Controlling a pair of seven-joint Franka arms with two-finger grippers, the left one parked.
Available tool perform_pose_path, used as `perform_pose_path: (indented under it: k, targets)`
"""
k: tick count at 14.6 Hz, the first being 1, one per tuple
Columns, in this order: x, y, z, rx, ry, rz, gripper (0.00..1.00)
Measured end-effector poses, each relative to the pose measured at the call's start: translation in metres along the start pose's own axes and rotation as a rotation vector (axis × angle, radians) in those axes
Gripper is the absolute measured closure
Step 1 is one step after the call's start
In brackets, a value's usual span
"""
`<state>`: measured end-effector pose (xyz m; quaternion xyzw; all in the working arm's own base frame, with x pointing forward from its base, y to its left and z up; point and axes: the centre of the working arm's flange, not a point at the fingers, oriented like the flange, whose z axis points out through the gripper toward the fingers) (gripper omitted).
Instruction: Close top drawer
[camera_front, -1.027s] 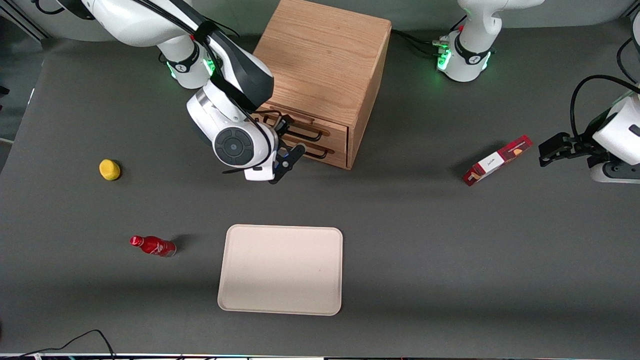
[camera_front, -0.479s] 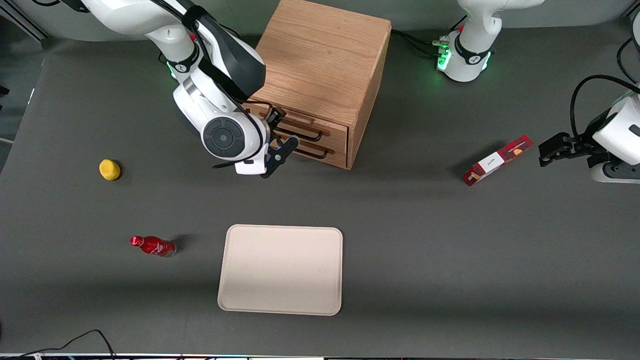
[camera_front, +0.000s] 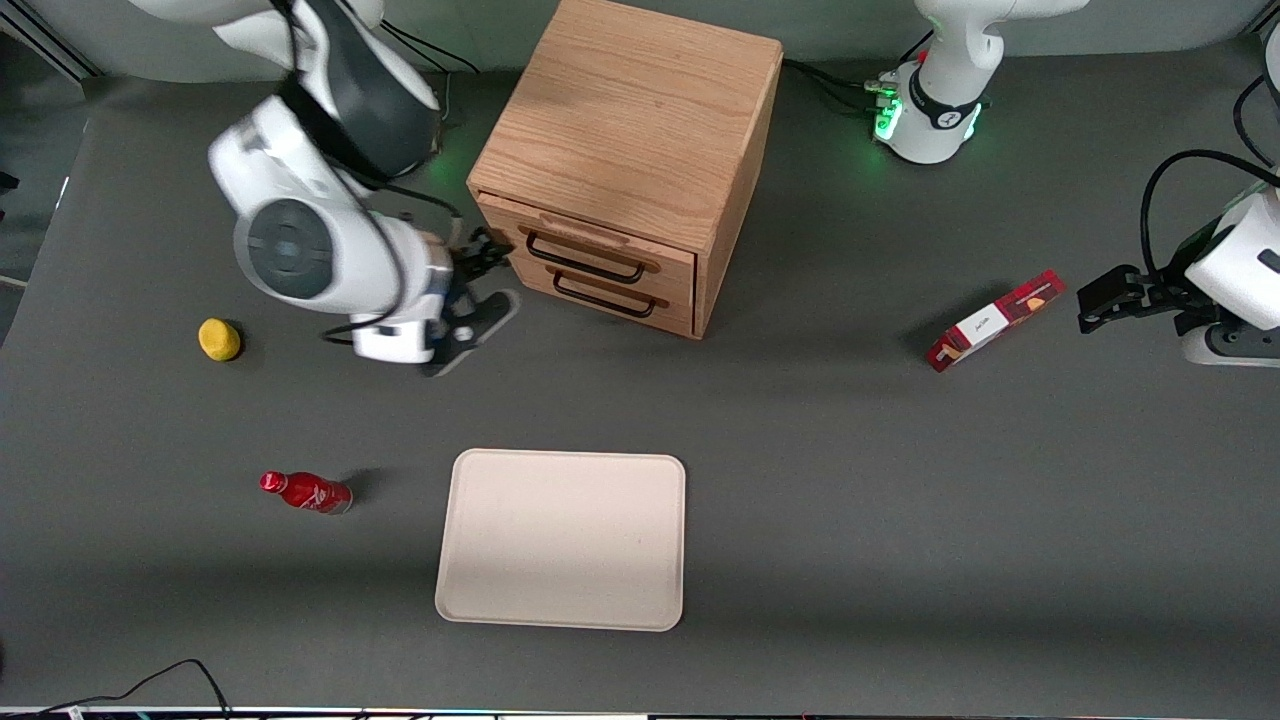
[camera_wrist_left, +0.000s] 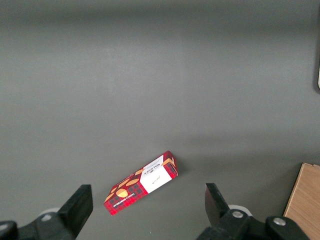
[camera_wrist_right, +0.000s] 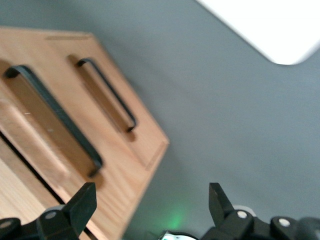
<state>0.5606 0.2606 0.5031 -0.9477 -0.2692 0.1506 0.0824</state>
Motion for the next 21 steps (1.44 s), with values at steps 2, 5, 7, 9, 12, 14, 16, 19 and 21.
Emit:
perform_pose_path:
  k: [2,5,7,9,12,14,16,19,21]
  targets:
    - [-0.024,0.05,-0.032,-0.077,0.048,0.11,0.0]
    - [-0.05,0.114,-0.062,-0.21,0.123,0.372,0.0]
    - [-0.063,0.146,-0.079,-0.231,0.206,0.525,0.0]
    - [-0.09,0.176,-0.094,-0.217,0.269,0.622,0.0]
    - [-0.149,0.207,-0.112,-0.172,0.329,0.726,0.0]
    - [-0.181,0.207,-0.119,-0.157,0.35,0.754,0.0]
    - [-0.201,0.199,-0.125,-0.152,0.37,0.757,0.0]
    - [-0.212,0.193,-0.126,-0.142,0.372,0.762,0.0]
    - [-0.21,0.192,-0.122,-0.133,0.365,0.763,0.0]
